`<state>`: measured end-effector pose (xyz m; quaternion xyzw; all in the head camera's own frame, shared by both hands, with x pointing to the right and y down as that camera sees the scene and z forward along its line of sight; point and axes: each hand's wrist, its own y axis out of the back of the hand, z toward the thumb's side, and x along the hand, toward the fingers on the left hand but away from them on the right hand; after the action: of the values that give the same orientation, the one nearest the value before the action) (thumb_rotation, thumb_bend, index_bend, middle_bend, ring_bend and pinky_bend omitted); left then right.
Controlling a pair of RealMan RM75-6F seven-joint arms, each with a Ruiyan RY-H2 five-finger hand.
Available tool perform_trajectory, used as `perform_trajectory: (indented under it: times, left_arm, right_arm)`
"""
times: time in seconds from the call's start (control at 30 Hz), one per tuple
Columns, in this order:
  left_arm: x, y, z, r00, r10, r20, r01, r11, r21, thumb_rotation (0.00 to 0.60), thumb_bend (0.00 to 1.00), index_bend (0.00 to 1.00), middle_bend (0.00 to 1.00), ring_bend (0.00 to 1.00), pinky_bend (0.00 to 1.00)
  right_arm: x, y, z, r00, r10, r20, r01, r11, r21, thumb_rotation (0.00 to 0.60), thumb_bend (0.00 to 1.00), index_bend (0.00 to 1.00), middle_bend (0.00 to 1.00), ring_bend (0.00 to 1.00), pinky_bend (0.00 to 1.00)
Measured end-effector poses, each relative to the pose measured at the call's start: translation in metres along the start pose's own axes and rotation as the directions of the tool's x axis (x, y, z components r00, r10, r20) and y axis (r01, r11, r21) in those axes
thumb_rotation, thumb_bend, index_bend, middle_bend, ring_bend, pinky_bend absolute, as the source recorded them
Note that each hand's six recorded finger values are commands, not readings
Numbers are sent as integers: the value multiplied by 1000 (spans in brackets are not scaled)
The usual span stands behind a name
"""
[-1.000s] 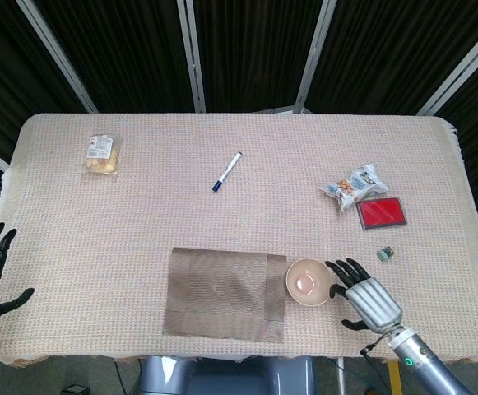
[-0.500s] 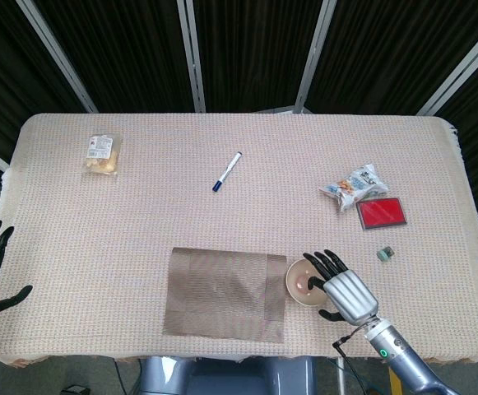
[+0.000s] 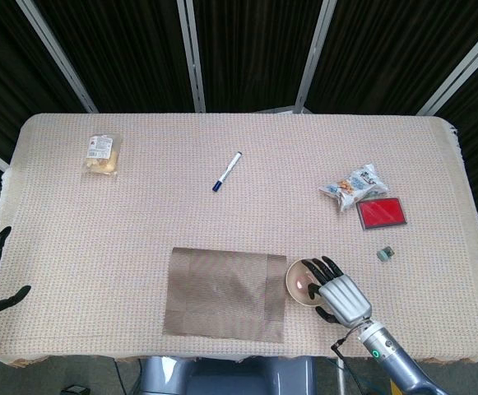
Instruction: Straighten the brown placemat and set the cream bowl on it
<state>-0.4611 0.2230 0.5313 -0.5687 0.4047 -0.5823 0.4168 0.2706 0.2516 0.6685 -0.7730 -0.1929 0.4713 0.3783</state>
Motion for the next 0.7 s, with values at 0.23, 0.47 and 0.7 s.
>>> perform_trajectory:
  times: [0.23, 0.47, 0.7]
  left_arm:
    - [0, 1, -2, 1000, 2, -4, -2, 1000, -5, 600, 0, 0, 0, 0, 0]
    - [0, 3, -2, 1000, 4, -4, -4, 1000, -12, 600, 0, 0, 0, 0, 0]
    - [0, 4, -3, 1000, 5, 1, -5, 1000, -21, 600, 0, 0, 0, 0, 0]
  right_arm:
    - [-3, 1, -1, 1000, -13, 4, 13, 999, -44, 600, 334, 698, 0, 0, 0]
    - [-9, 31, -10, 991, -133, 28, 135, 985, -108, 600, 367, 699, 3, 0, 0]
    - [-23, 70, -41, 970, -213, 116, 222, 972, -74, 600, 368, 699, 5, 0, 0]
